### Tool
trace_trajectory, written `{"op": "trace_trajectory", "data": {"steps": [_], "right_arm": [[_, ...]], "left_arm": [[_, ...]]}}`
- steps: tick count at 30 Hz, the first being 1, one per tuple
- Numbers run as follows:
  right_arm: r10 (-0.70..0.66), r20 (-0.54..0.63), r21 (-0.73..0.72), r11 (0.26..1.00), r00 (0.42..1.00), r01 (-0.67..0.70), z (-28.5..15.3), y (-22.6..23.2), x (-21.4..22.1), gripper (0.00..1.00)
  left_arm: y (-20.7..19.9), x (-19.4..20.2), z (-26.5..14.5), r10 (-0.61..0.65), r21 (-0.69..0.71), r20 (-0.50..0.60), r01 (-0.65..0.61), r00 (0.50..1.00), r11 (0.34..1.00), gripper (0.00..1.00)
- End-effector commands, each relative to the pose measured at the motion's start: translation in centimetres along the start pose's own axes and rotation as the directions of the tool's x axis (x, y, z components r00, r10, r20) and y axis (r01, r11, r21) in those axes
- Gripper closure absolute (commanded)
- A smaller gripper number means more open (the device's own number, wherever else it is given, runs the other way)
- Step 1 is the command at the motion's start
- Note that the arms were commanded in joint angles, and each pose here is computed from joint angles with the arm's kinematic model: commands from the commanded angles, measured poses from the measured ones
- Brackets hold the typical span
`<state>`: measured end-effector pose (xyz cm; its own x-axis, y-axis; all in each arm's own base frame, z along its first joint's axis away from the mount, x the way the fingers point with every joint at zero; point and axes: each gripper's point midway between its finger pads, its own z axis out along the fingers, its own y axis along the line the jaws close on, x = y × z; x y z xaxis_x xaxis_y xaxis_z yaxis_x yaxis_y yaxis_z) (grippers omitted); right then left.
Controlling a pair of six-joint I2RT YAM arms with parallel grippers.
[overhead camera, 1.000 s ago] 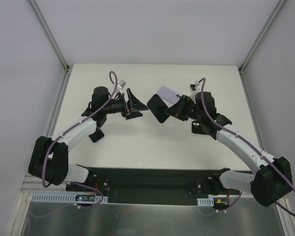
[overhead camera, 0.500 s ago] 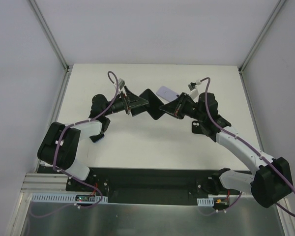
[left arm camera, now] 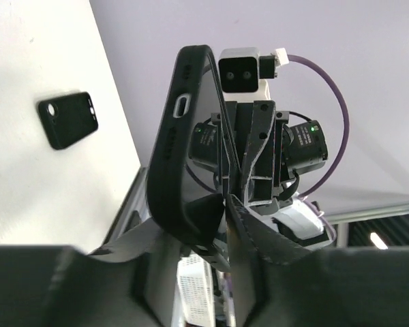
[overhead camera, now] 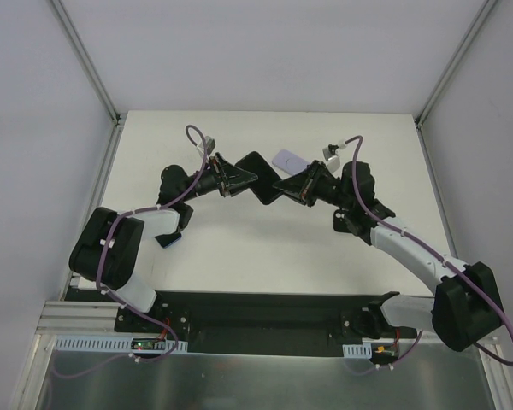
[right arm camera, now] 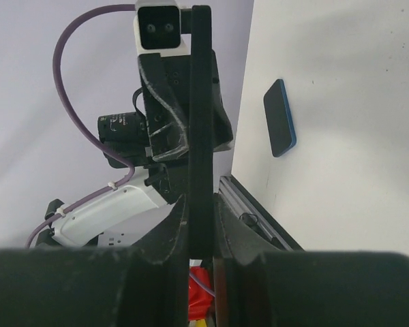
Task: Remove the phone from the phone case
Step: Adjust the phone, then remove the phone case from the phone.
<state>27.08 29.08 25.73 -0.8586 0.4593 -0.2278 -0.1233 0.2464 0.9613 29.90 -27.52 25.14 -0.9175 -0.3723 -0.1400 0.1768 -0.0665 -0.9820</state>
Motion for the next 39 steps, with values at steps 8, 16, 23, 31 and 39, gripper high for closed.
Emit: {"op": "trace_trajectory", "data": {"steps": [8, 16, 23, 31, 39], "right_arm": [[-0.223, -0.058, 0.303, 0.925, 0.973, 0.230, -1.7, -1.4, 1.0, 0.77], [-0.512, -0.152, 0.686, 0.561, 0.845, 0.463, -8.7, -3.9, -2.6, 0.49], [-0.557, -0.323, 0.611, 0.495, 0.765, 0.618, -7.7, -3.9, -1.3, 0.47], [-0.573, -0.392, 0.464, 0.553, 0.720, 0.693, -5.7, -2.8, 1.7, 0.47], [-0.575, -0.412, 0.455, 0.541, 0.706, 0.707, -4.4, -3.2, 2.1, 0.48]], "left_arm": [[-1.9, -0.2, 0.9, 0.088, 0.041, -0.007, -0.087, 0.996, 0.995, 1.00], [0.4, 1.4, -0.1, 0.134, -0.153, -0.116, -0.151, 0.984, 0.977, 1.00], [-1.0, 2.3, -0.2, 0.154, -0.156, -0.219, -0.191, 0.963, 0.969, 1.00], [-0.8, 2.7, -0.4, 0.135, -0.163, -0.247, -0.179, 0.959, 0.970, 1.00], [-1.2, 2.8, -0.5, 0.135, -0.160, -0.242, -0.176, 0.961, 0.971, 1.00]]}}
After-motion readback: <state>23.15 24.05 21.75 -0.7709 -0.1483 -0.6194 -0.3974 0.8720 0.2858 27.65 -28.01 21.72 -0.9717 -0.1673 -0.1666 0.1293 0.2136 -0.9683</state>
